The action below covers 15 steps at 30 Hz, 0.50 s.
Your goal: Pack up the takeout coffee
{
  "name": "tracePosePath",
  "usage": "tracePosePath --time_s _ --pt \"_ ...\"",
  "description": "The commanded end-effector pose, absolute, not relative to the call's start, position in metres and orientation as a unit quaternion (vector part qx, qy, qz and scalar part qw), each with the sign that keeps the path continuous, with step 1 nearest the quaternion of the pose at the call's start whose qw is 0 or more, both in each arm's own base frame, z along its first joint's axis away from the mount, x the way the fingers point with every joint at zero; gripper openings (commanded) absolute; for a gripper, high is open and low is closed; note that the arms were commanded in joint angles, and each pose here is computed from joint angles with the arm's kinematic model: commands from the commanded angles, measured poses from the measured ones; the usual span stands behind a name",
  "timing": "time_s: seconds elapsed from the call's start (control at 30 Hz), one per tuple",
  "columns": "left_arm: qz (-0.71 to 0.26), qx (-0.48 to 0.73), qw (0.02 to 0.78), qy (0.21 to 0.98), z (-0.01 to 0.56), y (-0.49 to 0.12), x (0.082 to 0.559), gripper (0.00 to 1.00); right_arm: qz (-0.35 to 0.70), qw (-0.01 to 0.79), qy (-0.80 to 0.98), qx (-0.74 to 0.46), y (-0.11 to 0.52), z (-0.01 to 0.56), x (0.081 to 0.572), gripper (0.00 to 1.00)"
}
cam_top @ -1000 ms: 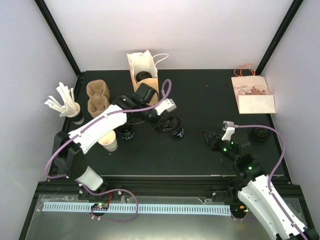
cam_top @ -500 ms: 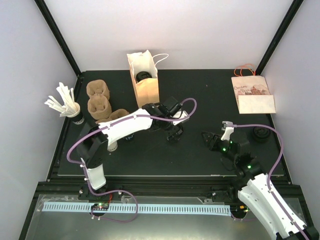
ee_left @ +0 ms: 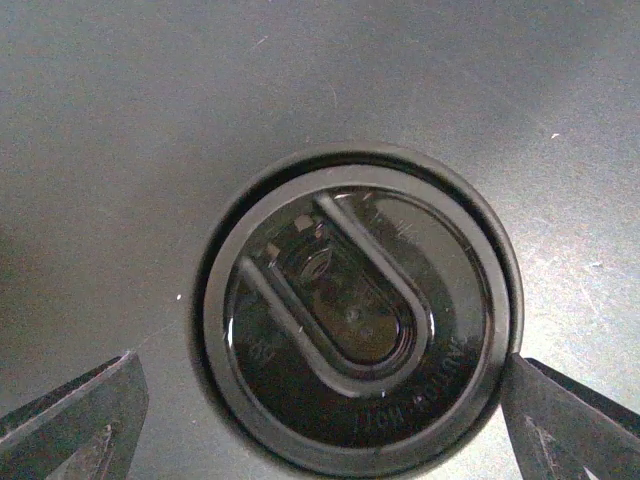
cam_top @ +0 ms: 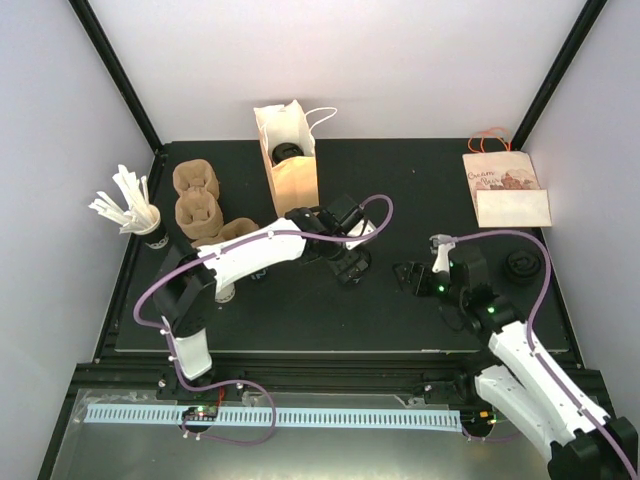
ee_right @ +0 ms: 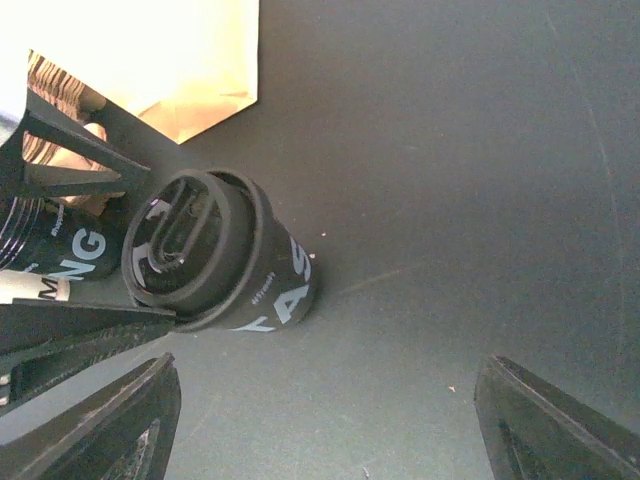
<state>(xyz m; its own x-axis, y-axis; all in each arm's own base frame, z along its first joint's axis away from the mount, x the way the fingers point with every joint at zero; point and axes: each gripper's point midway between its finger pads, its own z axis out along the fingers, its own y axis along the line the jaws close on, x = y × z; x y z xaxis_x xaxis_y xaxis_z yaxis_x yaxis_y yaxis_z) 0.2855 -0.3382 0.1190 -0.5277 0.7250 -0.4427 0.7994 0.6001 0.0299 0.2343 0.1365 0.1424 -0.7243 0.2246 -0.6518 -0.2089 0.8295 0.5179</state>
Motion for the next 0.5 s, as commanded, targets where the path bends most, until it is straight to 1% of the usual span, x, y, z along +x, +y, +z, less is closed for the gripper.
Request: tracePosePath --time_s 0.0,0.13,0.3,0.37,0.47 --pt "-0.095 0.413 0.261 0.867 0.164 -0.333 0.29 0.99 0.278 0.359 0.89 -0.033 0.142 0.158 0.238 0.83" --pt "-0.068 0.358 0.324 0.873 0.212 -0.304 0.299 0.99 0.263 0.335 0.903 -0.052 0.149 0.162 0.244 0.84" --pt "-0.036 0.222 0.387 0.894 0.266 -0.23 0.32 0.99 0.241 0.296 0.918 -0.108 0.176 0.165 0.246 0.85" --pt "-0.03 0.157 0.411 0.898 0.277 -0.197 0.329 0.99 0.221 0.279 0.924 -0.137 0.192 0.165 0.247 0.86" --pt "-0.044 0.099 0.437 0.893 0.289 -0.159 0.333 0.99 0.189 0.258 0.93 -0.181 0.217 0.162 0.246 0.87"
